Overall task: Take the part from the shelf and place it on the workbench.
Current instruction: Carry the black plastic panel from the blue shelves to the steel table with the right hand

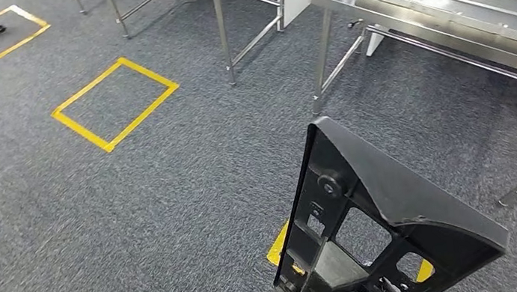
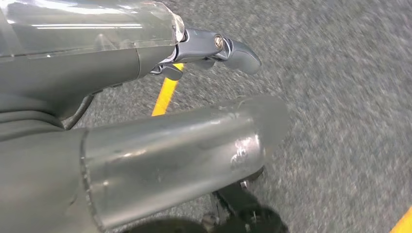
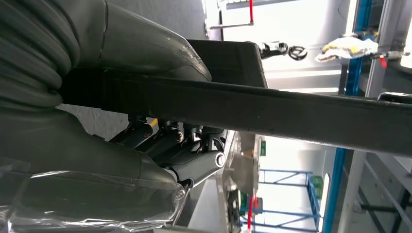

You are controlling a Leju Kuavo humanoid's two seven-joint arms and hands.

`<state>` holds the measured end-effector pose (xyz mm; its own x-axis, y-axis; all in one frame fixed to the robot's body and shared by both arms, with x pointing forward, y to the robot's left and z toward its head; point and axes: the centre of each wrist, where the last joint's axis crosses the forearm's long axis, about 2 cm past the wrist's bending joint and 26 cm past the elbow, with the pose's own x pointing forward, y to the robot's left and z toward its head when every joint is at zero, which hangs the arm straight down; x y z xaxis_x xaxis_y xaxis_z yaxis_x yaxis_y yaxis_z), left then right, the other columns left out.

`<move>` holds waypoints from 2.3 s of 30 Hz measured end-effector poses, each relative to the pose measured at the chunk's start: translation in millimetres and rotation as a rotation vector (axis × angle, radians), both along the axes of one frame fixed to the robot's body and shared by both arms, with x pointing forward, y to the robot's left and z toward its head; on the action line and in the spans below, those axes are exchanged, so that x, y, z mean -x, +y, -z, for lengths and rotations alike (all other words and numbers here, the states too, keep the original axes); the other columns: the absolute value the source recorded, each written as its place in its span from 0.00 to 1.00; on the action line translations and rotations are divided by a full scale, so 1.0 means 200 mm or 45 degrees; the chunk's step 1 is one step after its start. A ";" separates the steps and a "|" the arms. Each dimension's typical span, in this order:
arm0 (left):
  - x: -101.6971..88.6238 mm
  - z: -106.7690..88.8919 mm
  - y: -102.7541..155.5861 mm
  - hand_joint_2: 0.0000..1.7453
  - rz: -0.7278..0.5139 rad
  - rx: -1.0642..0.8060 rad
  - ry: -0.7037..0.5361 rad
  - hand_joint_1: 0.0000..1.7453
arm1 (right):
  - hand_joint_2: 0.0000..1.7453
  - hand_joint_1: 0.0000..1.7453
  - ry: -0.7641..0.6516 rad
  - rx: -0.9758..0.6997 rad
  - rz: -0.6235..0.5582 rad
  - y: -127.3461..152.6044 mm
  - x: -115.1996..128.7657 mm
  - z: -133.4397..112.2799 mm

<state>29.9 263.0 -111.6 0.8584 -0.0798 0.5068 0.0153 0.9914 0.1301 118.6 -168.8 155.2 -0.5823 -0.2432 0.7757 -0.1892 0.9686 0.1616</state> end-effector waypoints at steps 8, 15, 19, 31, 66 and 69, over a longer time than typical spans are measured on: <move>-0.03 0.00 0.00 0.00 0.002 0.001 -0.013 0.00 | 1.00 1.00 0.006 0.007 0.009 0.00 0.00 0.00; 0.00 0.00 0.00 0.00 0.005 0.005 0.001 0.00 | 1.00 1.00 0.008 0.019 0.010 0.00 -0.01 0.00; 0.00 0.00 0.01 0.00 0.007 0.003 0.000 0.00 | 1.00 1.00 0.006 0.024 0.009 0.00 -0.01 -0.01; -0.01 0.00 0.00 0.00 0.019 0.011 -0.003 0.00 | 1.00 1.00 0.008 0.036 0.003 0.01 -0.04 -0.01; -0.01 0.00 -0.01 0.00 0.003 0.041 -0.010 0.00 | 1.00 1.00 0.049 0.109 0.083 0.02 -0.05 0.01; -0.02 0.00 -0.01 0.00 0.004 0.040 -0.013 0.00 | 1.00 1.00 0.053 0.106 0.088 0.03 -0.05 0.01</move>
<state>34.1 261.0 -111.2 0.8529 -0.0661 0.5179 0.0171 0.9950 0.0988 128.0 -163.7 153.9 -0.5625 -0.1370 0.8154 -0.1165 0.9895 0.0859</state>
